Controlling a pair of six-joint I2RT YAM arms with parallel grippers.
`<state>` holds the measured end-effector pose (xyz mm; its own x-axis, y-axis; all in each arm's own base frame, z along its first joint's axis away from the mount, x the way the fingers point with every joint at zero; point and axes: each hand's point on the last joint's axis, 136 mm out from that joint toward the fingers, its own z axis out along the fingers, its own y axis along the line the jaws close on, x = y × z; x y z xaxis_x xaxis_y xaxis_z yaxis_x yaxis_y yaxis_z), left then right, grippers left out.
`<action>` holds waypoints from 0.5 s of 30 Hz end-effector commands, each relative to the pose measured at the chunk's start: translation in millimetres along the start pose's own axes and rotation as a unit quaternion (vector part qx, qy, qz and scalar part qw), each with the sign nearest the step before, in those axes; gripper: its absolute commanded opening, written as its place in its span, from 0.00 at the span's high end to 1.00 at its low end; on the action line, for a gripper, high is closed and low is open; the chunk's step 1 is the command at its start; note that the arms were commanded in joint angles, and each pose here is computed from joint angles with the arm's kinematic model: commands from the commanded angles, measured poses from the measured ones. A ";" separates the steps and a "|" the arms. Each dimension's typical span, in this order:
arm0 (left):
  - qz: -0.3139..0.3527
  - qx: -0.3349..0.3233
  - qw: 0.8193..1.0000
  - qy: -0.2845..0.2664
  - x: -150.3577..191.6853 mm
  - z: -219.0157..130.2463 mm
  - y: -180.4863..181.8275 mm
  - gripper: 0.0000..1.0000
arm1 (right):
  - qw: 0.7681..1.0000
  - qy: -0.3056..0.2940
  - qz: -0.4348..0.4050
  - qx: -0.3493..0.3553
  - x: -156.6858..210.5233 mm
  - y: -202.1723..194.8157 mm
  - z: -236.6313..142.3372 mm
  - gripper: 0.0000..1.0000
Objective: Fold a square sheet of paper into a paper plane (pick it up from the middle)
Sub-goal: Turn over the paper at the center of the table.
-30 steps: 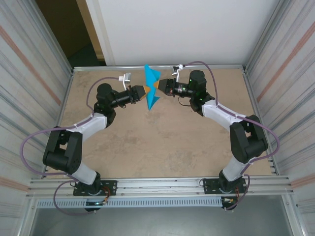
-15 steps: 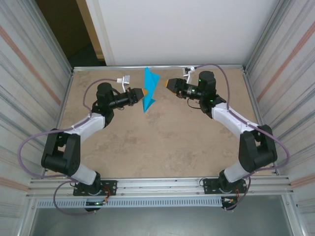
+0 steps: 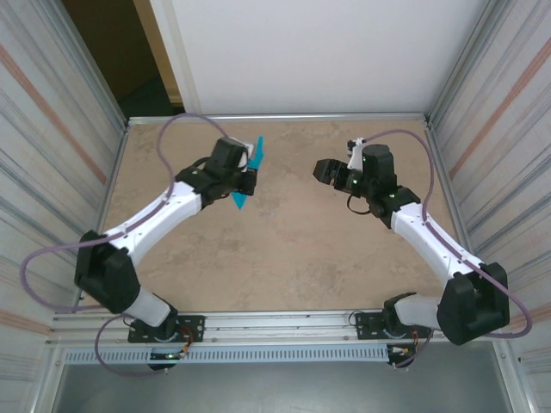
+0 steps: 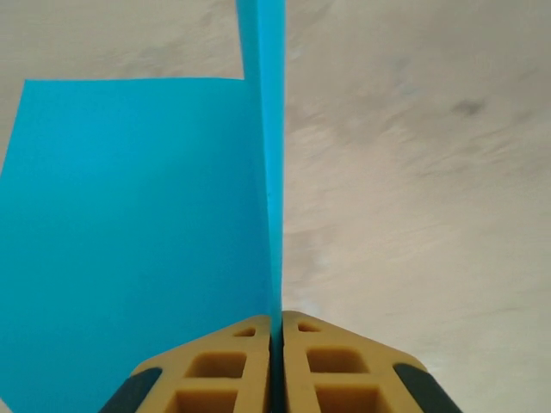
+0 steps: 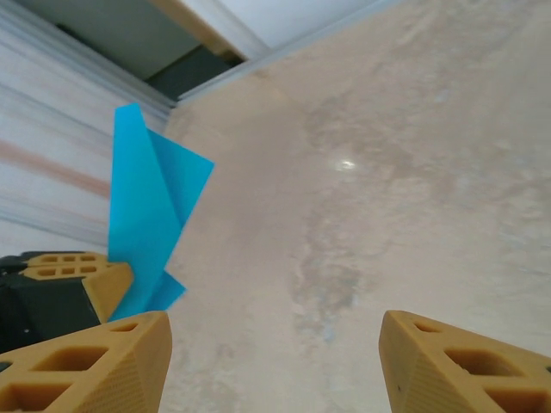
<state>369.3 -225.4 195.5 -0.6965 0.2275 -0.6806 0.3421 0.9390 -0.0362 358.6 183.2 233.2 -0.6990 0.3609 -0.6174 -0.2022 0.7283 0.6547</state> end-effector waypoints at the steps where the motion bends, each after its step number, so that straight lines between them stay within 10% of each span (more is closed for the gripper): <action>1: 0.121 -0.204 0.967 0.093 30.6 7.3 54.8 0.88 | 0.999 -0.017 -0.011 0.036 -3.3 -15.8 -12.0 0.36; 15: 0.291 -0.378 0.857 0.194 53.5 91.4 66.6 0.90 | 0.998 -0.016 0.013 0.064 7.0 -39.9 -22.1 0.36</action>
<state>405.6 -180.7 79.7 -0.7699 0.6132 -0.1769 0.3113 0.6029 0.7346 351.3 151.8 213.3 -0.6909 0.3979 -0.6035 -0.1038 0.7716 0.6275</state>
